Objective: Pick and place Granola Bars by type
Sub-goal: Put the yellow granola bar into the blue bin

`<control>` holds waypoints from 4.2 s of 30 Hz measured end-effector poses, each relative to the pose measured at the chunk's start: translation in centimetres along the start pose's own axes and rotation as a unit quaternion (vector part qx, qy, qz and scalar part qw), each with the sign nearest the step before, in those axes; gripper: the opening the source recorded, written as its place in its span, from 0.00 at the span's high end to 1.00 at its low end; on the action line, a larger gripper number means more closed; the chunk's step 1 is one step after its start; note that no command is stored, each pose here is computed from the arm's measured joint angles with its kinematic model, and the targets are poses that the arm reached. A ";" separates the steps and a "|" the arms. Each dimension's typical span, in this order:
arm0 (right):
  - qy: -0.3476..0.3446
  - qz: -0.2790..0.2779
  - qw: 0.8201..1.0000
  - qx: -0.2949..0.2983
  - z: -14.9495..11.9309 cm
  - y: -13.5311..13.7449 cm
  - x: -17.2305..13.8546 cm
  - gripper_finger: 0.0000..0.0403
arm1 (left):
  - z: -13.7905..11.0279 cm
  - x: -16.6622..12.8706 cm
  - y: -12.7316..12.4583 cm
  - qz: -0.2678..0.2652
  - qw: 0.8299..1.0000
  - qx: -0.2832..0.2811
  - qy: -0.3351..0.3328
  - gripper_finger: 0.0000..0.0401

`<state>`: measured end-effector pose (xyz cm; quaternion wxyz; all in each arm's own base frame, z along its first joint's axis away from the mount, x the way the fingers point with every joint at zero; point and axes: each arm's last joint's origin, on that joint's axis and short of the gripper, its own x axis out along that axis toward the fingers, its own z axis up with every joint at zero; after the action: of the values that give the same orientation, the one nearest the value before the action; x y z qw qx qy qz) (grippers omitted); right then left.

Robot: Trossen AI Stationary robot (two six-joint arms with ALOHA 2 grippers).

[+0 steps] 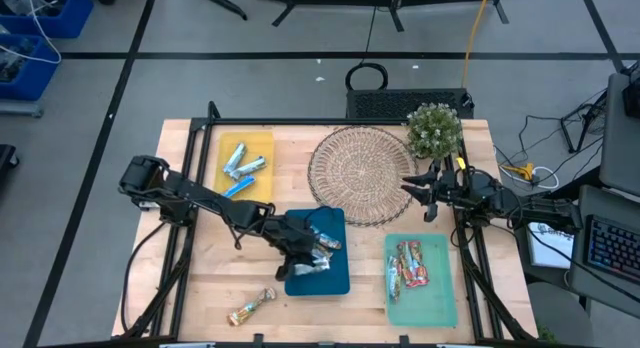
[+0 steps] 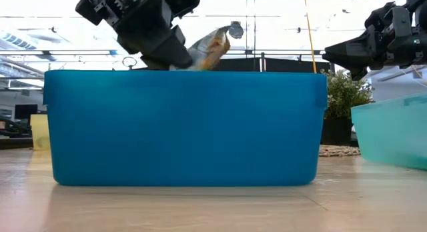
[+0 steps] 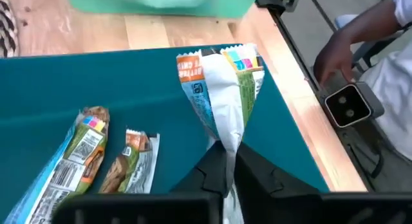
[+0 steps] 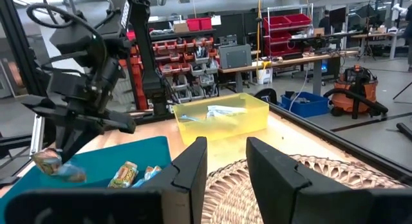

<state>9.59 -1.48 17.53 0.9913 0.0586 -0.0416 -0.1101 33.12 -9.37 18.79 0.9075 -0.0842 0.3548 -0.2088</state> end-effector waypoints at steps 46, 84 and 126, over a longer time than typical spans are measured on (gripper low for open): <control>-0.005 0.000 1.000 0.001 0.1 0.0 0.0 0.75 | -6.5 -3.2 -14.2 0.111 0.898 -0.416 0.094 0.55; -0.004 0.000 1.000 0.001 0.1 0.0 0.0 0.75 | -10.9 -1.5 -11.3 0.287 0.793 -0.471 0.258 0.55; -0.004 0.000 1.000 0.001 0.1 0.0 0.0 0.75 | -10.6 -3.6 -6.4 0.392 0.706 -0.484 0.338 0.55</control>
<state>9.59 -1.48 17.62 0.9911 0.0587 -0.0460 -0.1099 21.46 -13.59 15.15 0.5614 -0.2893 0.6910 0.3517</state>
